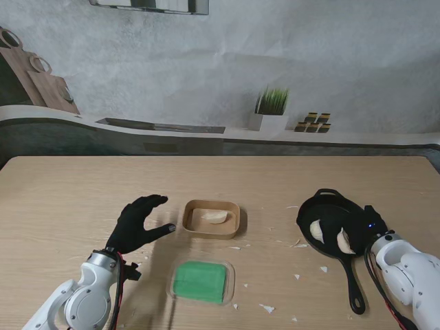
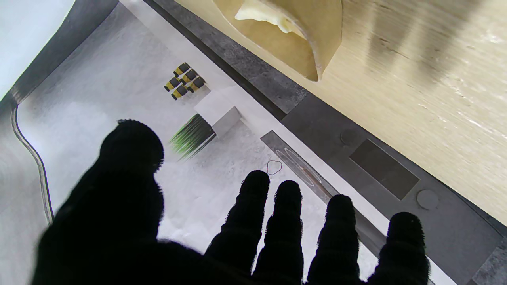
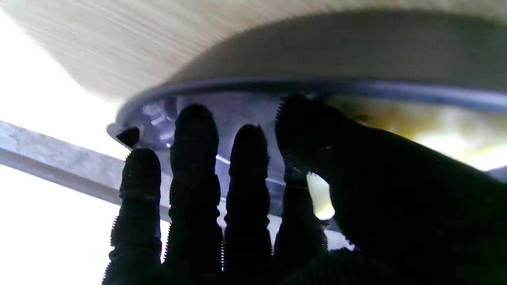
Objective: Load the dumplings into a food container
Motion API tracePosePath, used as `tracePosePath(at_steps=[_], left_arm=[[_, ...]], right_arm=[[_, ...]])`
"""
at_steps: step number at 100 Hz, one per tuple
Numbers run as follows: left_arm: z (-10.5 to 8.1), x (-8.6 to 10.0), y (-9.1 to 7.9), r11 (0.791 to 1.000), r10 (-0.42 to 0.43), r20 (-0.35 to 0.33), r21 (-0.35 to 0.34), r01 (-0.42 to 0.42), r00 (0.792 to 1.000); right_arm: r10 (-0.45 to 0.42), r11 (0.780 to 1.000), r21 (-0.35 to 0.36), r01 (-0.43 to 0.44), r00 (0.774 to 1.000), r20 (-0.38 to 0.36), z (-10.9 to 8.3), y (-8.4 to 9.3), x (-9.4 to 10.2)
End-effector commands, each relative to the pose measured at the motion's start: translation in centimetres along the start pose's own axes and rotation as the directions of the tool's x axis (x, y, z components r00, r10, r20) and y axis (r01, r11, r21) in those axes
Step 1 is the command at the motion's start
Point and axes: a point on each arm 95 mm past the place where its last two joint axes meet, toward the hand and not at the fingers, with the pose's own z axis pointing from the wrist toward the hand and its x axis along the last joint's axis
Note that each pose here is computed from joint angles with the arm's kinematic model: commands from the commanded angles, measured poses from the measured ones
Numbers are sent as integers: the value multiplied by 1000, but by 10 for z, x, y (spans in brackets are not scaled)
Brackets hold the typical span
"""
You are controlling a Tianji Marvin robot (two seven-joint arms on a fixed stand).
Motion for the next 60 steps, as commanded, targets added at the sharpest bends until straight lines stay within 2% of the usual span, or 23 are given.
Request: tracePosePath(at_steps=[1, 25, 60], left_arm=[[0, 1, 2, 1000, 0, -3, -15, 0, 1000], [1, 1, 2, 1000, 7, -6, -13, -7, 1000], [0, 0, 1, 1000, 16, -13, -10, -16, 1000]], right_arm=[[-15, 999, 36, 16, 1000, -27, -3, -5, 5], [-55, 998, 31, 58, 994, -98, -7, 2, 4], [-22, 997, 62, 34, 981, -193, -10, 13, 14]])
